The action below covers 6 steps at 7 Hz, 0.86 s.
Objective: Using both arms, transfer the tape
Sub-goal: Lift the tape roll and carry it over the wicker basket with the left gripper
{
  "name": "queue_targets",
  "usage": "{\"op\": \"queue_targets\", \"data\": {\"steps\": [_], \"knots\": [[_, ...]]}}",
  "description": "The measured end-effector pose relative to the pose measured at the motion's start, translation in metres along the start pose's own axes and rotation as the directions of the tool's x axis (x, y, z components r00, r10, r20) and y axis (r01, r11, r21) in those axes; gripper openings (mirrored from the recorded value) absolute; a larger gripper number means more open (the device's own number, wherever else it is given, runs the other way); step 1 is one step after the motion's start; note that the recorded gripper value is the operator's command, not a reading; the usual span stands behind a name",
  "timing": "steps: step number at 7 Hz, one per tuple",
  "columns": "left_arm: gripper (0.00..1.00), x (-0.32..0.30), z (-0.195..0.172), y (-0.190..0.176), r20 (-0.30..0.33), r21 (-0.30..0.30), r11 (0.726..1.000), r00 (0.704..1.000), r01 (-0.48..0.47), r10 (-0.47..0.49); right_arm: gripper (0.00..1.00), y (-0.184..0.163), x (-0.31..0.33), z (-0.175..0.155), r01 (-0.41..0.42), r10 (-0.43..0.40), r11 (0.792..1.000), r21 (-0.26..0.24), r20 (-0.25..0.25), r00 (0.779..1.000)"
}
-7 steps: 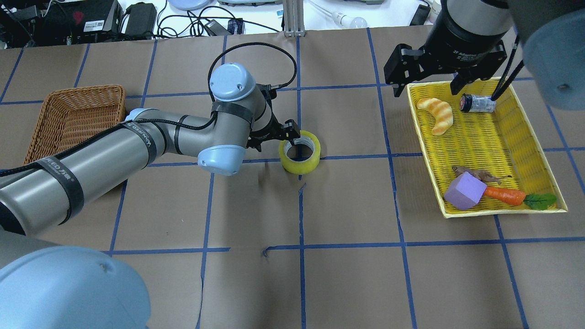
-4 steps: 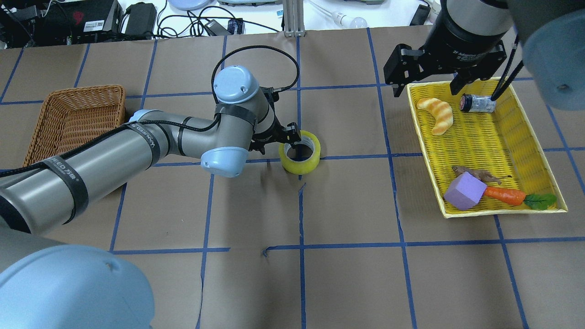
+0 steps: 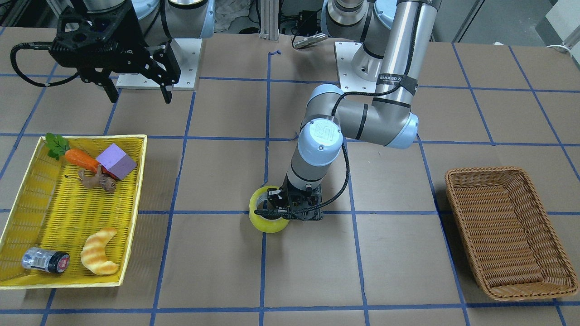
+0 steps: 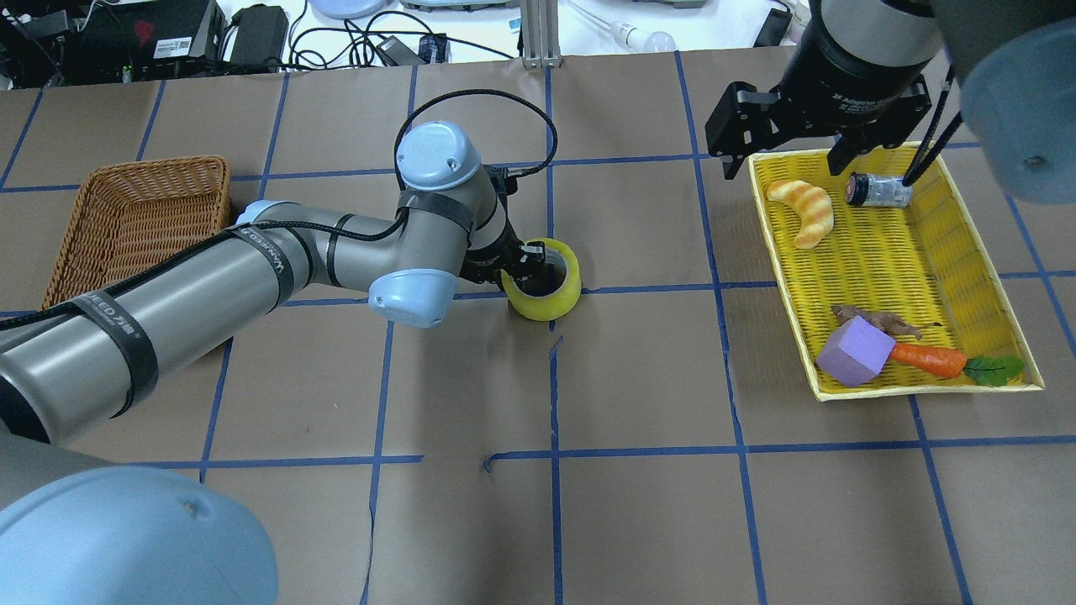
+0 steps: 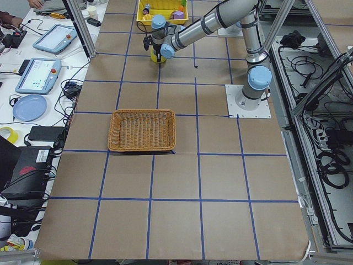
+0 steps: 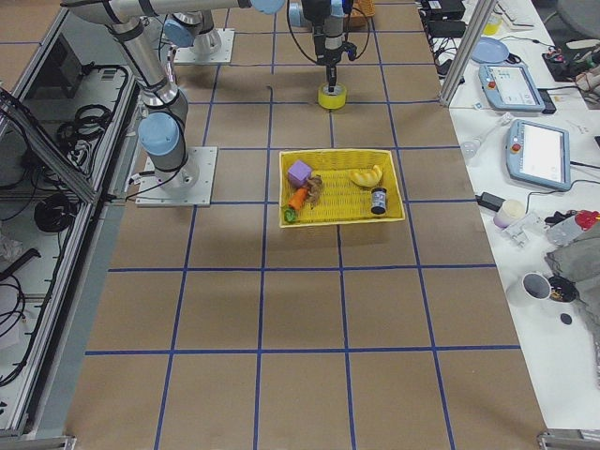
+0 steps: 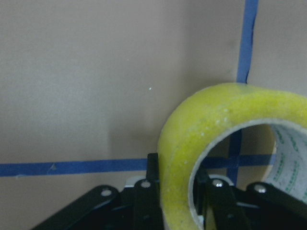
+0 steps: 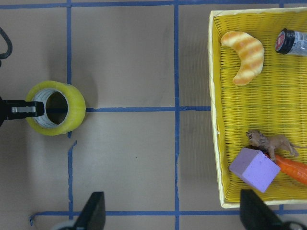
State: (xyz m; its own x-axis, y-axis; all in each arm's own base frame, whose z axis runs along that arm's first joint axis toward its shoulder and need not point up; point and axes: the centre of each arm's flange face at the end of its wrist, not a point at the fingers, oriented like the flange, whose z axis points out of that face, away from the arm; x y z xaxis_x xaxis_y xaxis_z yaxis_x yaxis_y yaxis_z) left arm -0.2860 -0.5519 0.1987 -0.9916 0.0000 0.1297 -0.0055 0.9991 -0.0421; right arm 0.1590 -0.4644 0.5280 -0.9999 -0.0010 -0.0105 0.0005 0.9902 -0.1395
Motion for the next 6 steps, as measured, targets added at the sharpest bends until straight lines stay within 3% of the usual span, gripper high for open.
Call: {"op": "queue_targets", "data": {"steps": [2,6], "knots": [[0.00,-0.040,-0.029,-0.014,0.034,-0.022,0.999,0.999,-0.040,0.041,1.00,0.000,0.000,0.000,0.000,0.000,1.000,0.000,0.000,1.000],[0.00,-0.172,-0.101,-0.048,0.042,-0.077,0.995,0.997,-0.056,0.059,1.00,0.000,0.000,0.000,0.000,0.000,1.000,0.000,0.000,1.000]]}}
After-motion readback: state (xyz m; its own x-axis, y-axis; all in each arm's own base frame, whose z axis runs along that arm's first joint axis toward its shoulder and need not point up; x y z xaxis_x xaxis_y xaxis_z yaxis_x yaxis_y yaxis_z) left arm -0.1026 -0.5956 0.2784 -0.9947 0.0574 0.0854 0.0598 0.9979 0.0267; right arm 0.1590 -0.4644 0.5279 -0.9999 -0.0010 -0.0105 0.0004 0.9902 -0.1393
